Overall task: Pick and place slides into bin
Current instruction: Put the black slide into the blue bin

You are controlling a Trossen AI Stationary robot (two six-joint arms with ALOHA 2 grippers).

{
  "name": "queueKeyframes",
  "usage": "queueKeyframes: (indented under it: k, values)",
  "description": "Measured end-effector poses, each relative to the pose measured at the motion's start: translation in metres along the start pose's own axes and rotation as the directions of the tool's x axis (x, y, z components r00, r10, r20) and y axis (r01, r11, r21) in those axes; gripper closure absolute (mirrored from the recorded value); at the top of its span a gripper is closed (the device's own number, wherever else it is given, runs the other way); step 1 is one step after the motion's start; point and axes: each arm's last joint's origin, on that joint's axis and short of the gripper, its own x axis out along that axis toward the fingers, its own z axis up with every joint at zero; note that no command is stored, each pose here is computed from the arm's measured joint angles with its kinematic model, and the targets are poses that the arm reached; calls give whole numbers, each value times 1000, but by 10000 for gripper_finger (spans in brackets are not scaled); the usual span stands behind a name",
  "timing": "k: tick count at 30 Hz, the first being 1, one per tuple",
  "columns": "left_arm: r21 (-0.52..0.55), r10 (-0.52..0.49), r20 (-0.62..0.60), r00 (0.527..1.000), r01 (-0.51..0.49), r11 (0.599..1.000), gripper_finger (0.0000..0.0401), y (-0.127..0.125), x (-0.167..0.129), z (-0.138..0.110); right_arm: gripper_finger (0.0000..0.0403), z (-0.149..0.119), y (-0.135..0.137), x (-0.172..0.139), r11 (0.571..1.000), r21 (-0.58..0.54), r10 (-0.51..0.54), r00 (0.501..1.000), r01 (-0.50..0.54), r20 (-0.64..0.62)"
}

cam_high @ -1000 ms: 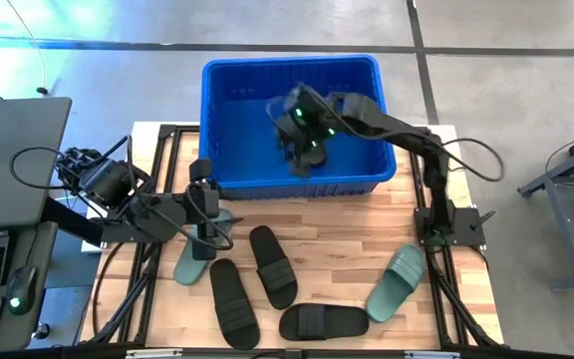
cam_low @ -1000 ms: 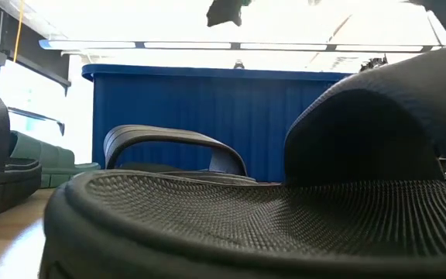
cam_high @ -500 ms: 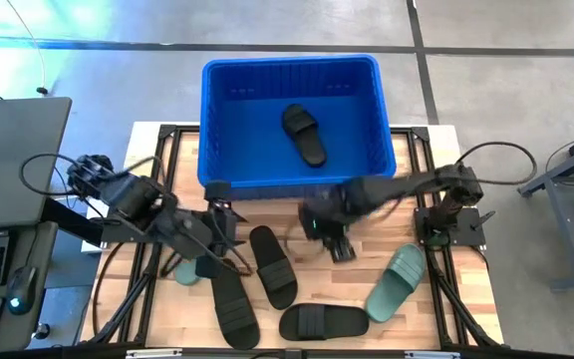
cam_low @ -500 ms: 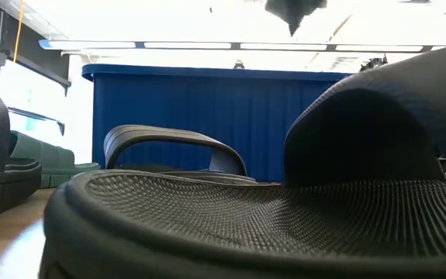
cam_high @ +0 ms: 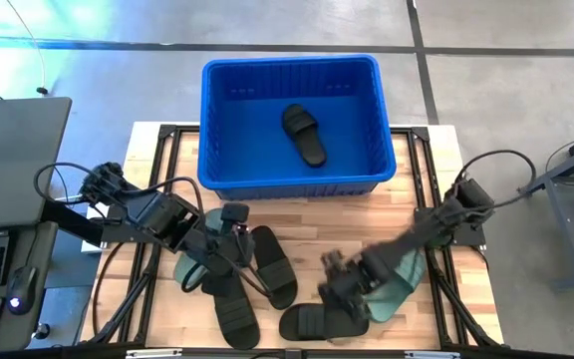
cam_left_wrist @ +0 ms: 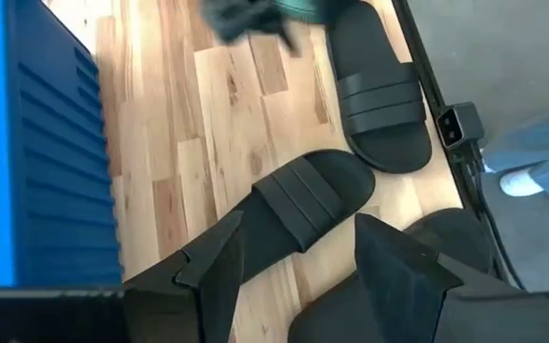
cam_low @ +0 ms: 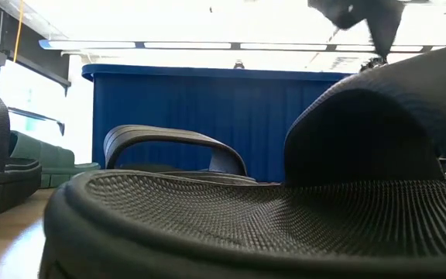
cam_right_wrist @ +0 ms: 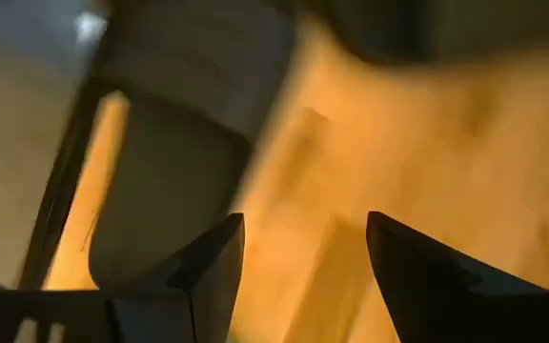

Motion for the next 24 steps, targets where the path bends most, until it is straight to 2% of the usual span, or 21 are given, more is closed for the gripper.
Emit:
queueKeyframes:
  k: [2, 4, 8, 12, 14, 18, 21, 24]
  values:
    - [15, 13, 2, 1000, -13, 1000, 217, 0, 0, 0, 197, -2, 19, 7, 980, -199, -3, 999, 13, 50]
    - [30, 21, 4, 1000, -21, 999, 217, 1, 0, 0, 198, -5, 36, 14, 948, -306, -62, 992, 92, 106]
    - [34, 21, 4, 1000, -22, 999, 217, 1, 0, 0, 199, -3, 59, 24, 908, -304, -193, 931, 289, 310]
    - [35, 24, 5, 1000, -24, 999, 217, 1, 0, 0, 199, -9, 68, 36, 821, -369, -290, 874, 437, 389]
    - [35, 24, 5, 1000, -24, 999, 217, 1, 0, 0, 199, -13, 69, 43, 803, -407, -291, 882, 436, 371]
    - [25, 24, 7, 1000, -24, 999, 217, 1, 0, 0, 199, -19, 68, 59, 791, -492, -234, 923, 363, 306]
    - [22, 23, 11, 1000, -24, 999, 217, 0, 0, 1, 199, -18, 67, 69, 762, -516, -267, 915, 392, 302]
    - [20, 26, 19, 999, -26, 999, 217, 1, 0, 1, 199, -15, 62, 81, 757, -506, -291, 906, 414, 306]
